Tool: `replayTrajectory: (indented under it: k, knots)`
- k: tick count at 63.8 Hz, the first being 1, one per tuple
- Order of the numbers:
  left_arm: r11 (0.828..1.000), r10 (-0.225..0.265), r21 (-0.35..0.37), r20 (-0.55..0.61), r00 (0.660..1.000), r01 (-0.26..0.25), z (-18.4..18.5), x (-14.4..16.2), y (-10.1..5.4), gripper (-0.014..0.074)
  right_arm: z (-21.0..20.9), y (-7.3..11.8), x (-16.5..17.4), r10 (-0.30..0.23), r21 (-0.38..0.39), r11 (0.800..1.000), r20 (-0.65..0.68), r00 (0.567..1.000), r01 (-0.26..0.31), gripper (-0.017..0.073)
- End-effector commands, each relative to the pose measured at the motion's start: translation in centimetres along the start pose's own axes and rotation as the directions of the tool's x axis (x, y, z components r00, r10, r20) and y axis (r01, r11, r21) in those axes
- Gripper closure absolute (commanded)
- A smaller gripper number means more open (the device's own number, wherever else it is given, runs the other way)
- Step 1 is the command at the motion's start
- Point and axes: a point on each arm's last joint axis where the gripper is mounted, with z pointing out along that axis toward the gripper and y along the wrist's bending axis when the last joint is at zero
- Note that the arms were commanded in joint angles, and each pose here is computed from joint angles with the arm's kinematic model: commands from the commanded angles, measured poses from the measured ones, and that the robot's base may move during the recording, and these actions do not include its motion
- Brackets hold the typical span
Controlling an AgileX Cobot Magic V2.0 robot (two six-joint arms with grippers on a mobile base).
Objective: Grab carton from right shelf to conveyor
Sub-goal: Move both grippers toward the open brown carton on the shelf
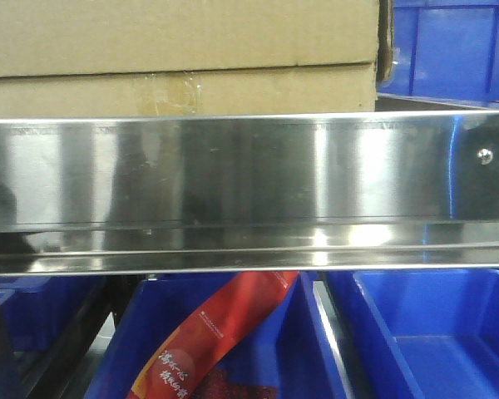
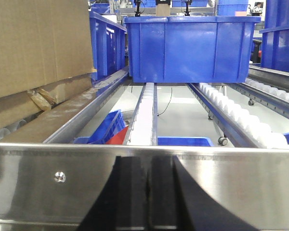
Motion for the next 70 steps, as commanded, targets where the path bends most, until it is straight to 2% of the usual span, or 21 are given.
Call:
replayTrajectory:
  k: [1,16,32,37,48,53,61,67,70]
  knots:
    - [1.0,-0.001,0.006,0.025,1.0,0.001,0.0,-0.3,0.0,0.0579,-0.1,0.0,-0.2,-0.007,-0.001,1.0,0.025,1.0,0.007,0.0627]
    - [1.0,-0.001,0.005,0.03,1.0,0.001,0.0,-0.3,0.0,0.0579,-0.1,0.0,-0.3,-0.007,0.0,1.0,0.034,0.999,0.007,0.0627]
    - [1.0,-0.014,0.005,0.067,0.998,0.014,-0.1,-0.7,0.0,0.0579,-0.2,-0.1,-1.5,-0.003,0.009,1.0,0.167,0.986,0.002,0.0627]
    - [1.0,-0.008,0.004,0.105,0.994,0.007,-0.2,-2.3,0.0,0.0579,-0.4,0.0,-2.4,-0.001,0.005,1.0,0.176,0.984,0.001,0.0627]
    - [1.0,0.006,0.0,0.14,0.99,-0.006,-1.3,-6.9,0.2,0.0547,-1.9,0.5,-7.0,-0.003,-0.018,1.0,0.172,0.985,0.006,0.0615]
    - [1.0,0.006,-0.001,0.149,0.989,-0.006,-1.8,-9.4,0.2,0.045,-2.9,0.6,-9.3,-0.003,-0.023,1.0,0.224,0.975,0.009,0.0524]
    - [1.0,0.006,-0.001,0.114,0.993,-0.006,-1.5,-12.5,0.3,0.0248,-3.1,0.8,-11.8,-0.004,-0.026,1.0,0.227,0.974,0.01,0.024]
    - [1.0,-0.008,0.005,0.137,0.991,0.007,-1.1,-14.4,0.3,0.0161,-2.4,0.8,-12.1,-0.006,-0.025,1.0,0.199,0.98,0.011,0.0041]
    - [1.0,-0.009,0.007,0.15,0.989,0.008,-0.8,-15.0,0.3,0.0144,-2.1,0.8,-12.0,-0.012,-0.021,1.0,0.187,0.982,0.017,-0.002]
